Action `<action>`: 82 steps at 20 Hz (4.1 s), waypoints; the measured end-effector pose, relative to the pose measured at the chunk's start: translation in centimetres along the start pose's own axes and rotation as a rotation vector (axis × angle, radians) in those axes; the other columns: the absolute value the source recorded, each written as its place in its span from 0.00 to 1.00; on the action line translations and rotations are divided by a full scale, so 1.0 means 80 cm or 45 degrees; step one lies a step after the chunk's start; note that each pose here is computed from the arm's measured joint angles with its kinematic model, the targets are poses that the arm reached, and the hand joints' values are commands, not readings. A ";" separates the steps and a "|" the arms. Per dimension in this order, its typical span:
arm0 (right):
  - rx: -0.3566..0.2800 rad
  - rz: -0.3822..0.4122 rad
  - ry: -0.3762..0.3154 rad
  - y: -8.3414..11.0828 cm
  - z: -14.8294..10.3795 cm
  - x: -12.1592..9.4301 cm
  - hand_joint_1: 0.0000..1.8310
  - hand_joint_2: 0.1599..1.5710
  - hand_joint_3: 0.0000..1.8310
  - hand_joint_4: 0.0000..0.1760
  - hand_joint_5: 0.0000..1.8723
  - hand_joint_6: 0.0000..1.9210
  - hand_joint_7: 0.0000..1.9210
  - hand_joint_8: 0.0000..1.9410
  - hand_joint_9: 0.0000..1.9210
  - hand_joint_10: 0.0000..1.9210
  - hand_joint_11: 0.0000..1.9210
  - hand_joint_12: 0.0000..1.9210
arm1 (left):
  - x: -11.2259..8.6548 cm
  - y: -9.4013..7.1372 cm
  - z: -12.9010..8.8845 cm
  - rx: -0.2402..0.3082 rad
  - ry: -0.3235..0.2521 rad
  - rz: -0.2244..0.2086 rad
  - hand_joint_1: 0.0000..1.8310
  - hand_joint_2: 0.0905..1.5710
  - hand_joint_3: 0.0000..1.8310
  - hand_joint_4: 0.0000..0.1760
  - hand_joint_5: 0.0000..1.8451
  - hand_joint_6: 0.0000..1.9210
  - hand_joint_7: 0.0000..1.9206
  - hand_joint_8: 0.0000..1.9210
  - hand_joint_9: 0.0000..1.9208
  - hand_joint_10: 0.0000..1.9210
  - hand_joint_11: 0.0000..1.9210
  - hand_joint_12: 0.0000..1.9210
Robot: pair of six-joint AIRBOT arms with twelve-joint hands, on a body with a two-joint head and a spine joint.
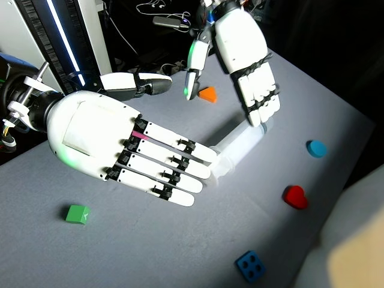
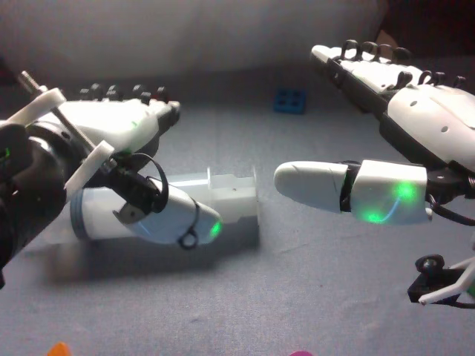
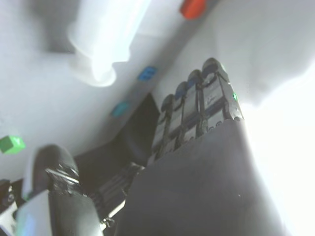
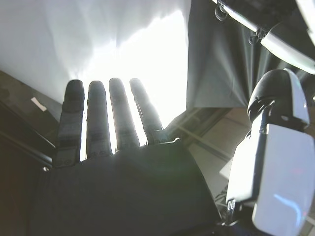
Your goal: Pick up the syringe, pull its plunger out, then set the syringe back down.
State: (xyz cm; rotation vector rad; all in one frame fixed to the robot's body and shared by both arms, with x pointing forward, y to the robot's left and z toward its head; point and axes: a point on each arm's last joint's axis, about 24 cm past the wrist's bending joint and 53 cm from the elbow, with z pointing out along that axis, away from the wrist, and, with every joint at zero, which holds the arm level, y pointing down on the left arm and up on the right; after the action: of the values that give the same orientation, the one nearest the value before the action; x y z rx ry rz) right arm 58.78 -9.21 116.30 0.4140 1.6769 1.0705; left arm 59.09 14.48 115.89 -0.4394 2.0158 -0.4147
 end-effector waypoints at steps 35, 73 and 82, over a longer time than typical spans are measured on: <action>0.000 -0.001 0.001 0.000 0.000 0.000 0.08 0.49 0.00 0.00 0.00 0.00 0.00 0.00 0.00 0.00 0.00 0.15 | 0.070 0.045 0.109 -0.149 0.013 0.142 0.55 0.70 0.00 0.00 0.09 0.00 0.09 0.00 0.11 0.00 0.00 0.16; 0.011 0.012 0.006 -0.005 -0.002 0.002 0.09 0.50 0.00 0.00 0.00 0.00 0.00 0.00 0.00 0.00 0.00 0.13 | 0.097 0.051 0.149 -0.129 0.015 0.120 0.72 0.79 0.00 0.00 0.38 0.71 0.37 0.76 0.30 0.82 0.17 0.74; -0.049 0.140 0.017 0.005 -0.007 0.006 0.11 0.51 0.00 0.00 0.01 0.00 0.03 0.01 0.03 0.01 0.00 0.19 | 0.100 0.041 0.148 -0.080 0.028 0.143 0.73 0.77 0.00 0.00 0.42 0.68 0.40 0.68 0.33 0.80 0.23 0.77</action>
State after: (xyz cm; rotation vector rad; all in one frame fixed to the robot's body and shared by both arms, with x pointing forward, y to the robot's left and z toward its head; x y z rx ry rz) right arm 58.02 -8.90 116.37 0.4796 1.6579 1.1869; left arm 65.64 12.37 102.94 -0.3592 2.0684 -0.2889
